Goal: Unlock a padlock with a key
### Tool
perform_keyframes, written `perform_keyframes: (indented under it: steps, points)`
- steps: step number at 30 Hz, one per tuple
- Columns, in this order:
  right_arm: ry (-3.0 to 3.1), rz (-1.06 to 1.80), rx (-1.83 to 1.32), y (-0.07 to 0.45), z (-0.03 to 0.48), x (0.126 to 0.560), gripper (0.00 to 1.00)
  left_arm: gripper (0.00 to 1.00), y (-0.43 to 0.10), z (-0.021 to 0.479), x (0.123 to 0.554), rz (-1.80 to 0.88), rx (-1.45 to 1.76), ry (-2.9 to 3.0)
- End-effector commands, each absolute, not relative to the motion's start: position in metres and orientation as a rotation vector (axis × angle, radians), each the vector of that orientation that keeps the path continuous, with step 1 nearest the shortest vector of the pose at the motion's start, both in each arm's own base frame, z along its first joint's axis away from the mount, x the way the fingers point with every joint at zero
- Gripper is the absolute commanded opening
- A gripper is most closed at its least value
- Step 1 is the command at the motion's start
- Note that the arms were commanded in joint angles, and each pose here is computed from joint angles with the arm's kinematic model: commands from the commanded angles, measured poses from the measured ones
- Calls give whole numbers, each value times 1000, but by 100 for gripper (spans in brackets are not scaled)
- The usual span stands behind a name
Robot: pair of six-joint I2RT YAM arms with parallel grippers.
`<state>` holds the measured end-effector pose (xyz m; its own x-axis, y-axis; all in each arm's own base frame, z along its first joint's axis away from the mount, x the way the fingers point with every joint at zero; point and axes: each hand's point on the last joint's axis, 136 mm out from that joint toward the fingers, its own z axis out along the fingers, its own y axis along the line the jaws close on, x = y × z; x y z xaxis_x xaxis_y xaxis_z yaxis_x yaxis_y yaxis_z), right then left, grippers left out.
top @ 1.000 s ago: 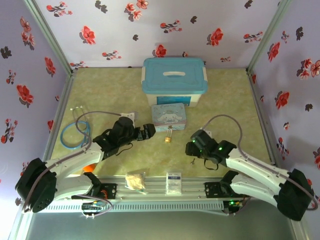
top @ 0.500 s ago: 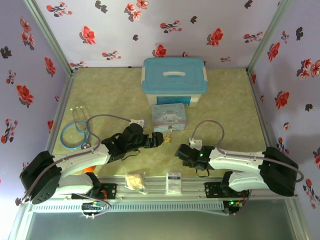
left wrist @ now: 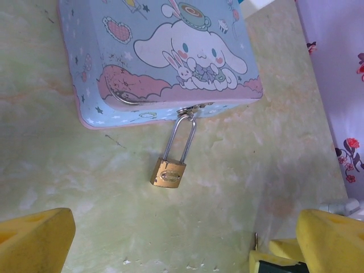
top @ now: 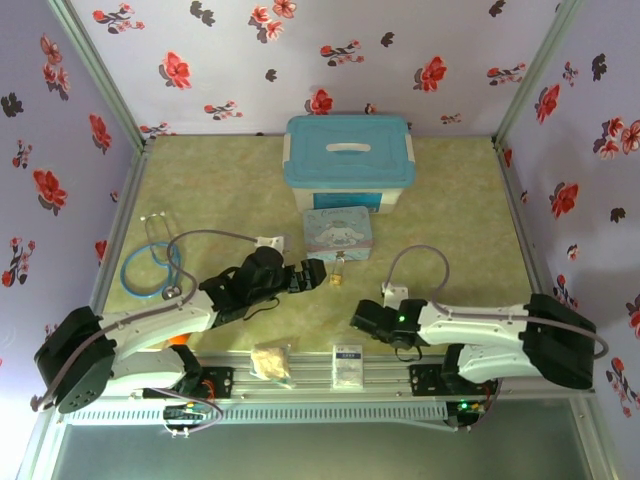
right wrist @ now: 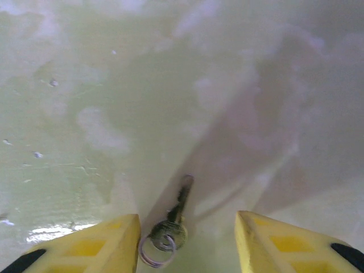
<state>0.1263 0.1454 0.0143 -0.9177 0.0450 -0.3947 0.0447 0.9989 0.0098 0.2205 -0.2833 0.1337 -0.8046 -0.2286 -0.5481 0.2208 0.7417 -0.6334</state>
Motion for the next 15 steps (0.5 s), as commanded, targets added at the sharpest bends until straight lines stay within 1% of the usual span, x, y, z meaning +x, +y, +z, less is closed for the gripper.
perform_keyframes:
  steps: [1, 6, 11, 15]
  points:
    - [2699, 22, 121, 132, 16, 125, 46, 100, -278, 131, 221, -929, -40, 2307]
    - [2655, 154, 146, 138, 20, 128, 42, 100, -281, 131, 220, -937, -38, 2307]
    - [2652, 207, 157, 145, 15, 129, 41, 100, -285, 131, 220, -935, -23, 2314]
    - [2662, 156, 170, 140, 13, 128, 33, 100, -288, 130, 219, -931, -10, 2319]
